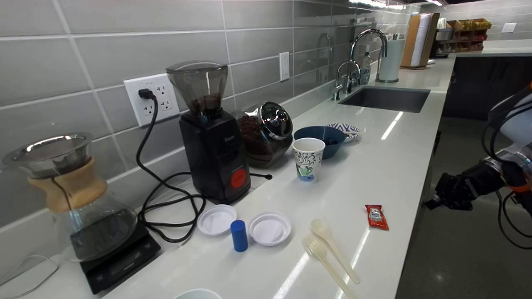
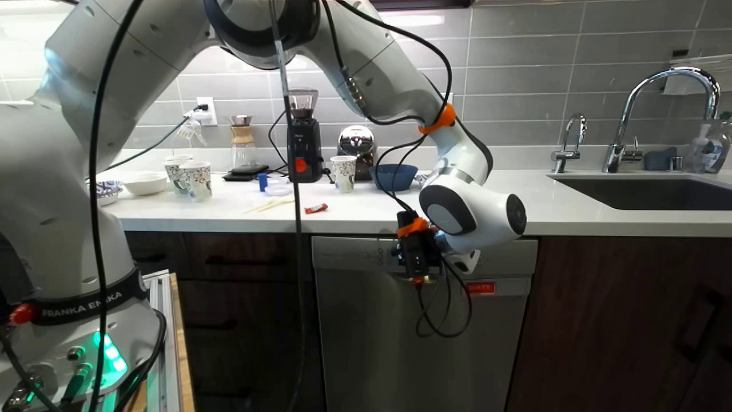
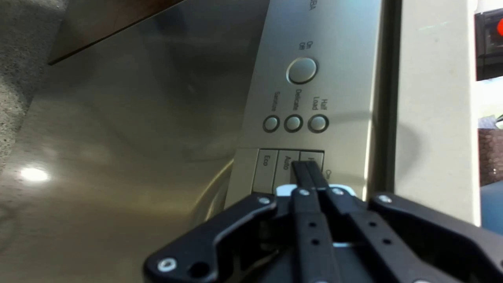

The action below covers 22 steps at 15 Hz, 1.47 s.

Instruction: Press the button on the oven

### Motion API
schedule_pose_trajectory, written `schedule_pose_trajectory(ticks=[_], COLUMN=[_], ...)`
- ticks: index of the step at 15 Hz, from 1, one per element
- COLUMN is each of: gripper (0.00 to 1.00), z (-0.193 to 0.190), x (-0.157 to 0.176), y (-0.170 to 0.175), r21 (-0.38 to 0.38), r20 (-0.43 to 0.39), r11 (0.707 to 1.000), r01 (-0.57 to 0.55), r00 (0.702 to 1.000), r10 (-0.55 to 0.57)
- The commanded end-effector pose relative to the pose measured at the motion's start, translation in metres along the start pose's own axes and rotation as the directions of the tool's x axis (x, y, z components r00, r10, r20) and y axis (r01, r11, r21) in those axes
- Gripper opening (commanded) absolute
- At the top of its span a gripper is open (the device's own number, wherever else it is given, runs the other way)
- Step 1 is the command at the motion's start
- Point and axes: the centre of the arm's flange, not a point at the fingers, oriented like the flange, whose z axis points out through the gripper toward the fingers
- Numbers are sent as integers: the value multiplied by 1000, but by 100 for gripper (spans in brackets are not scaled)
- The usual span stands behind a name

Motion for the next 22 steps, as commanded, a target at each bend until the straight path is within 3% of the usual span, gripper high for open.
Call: schedule_pose_trajectory(ticks=[1,8,11,16,22], gripper=[0,0,0,0,0], z=[16,25,10,-46,-105], x=[7,-3,-14,-41,-88], y=[-2,9,13,11,-31], r21=[74,141,61,-128,-258], r20=[-63,-116,-77,-62,-57], r11=[997,984,992,990,966], r01=[-34,-111,-111,-57,10], r00=[997,985,990,997,998], r10=[39,128,116,49,-25])
